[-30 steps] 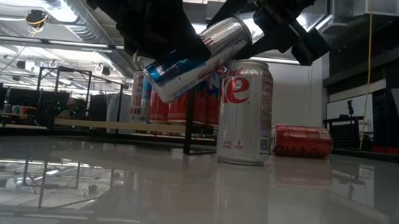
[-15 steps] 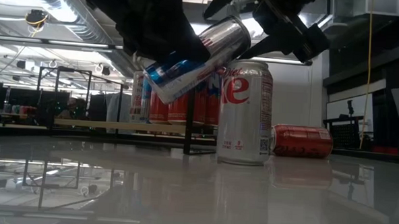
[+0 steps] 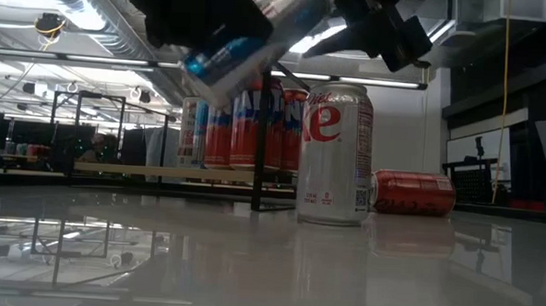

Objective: Pick and place cans onto a shelf
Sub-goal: Put the blue and white soda can on the shelf aligned with the other blue and white soda cans

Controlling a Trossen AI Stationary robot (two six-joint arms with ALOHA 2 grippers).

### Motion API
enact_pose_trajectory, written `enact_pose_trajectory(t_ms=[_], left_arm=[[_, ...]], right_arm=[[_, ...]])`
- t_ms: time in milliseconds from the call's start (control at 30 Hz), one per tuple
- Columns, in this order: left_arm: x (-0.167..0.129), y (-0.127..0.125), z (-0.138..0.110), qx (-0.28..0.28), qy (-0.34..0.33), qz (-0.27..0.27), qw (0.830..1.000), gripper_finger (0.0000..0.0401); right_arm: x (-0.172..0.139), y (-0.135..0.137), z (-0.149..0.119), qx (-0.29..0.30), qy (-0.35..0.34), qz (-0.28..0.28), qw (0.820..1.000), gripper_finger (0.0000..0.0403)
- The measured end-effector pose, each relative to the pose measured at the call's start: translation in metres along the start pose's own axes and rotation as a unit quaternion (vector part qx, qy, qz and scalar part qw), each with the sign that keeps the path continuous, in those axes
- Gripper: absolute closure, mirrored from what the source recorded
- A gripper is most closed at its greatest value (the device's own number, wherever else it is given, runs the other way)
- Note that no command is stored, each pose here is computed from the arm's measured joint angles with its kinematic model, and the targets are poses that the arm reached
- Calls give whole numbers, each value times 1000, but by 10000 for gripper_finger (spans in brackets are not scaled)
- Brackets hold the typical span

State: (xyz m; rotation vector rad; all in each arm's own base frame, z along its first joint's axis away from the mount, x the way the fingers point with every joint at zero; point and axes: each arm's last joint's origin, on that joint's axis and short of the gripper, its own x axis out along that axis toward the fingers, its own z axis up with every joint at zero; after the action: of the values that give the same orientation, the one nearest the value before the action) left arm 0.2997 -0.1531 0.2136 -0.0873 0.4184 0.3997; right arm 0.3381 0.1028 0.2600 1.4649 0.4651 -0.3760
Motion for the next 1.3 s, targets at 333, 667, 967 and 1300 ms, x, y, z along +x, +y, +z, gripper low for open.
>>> enact_pose_trajectory(t_ms=[333,667,967,1300], left_arm=[[-25,-11,2,1,-23,-17,1000,181],[-48,-22,-4,-33,-62,2,998,181],[-78,-23,0,-30,-123,50,991,181],[-123,30,41,-41,-182,134,973,181]], right_arm=[[-2,18,0,-28,-13,90,995,71],[-2,21,0,-56,-15,110,992,71],[-7,25,1,-88,-20,120,989,71],[-31,36,5,-202,-36,139,969,71]])
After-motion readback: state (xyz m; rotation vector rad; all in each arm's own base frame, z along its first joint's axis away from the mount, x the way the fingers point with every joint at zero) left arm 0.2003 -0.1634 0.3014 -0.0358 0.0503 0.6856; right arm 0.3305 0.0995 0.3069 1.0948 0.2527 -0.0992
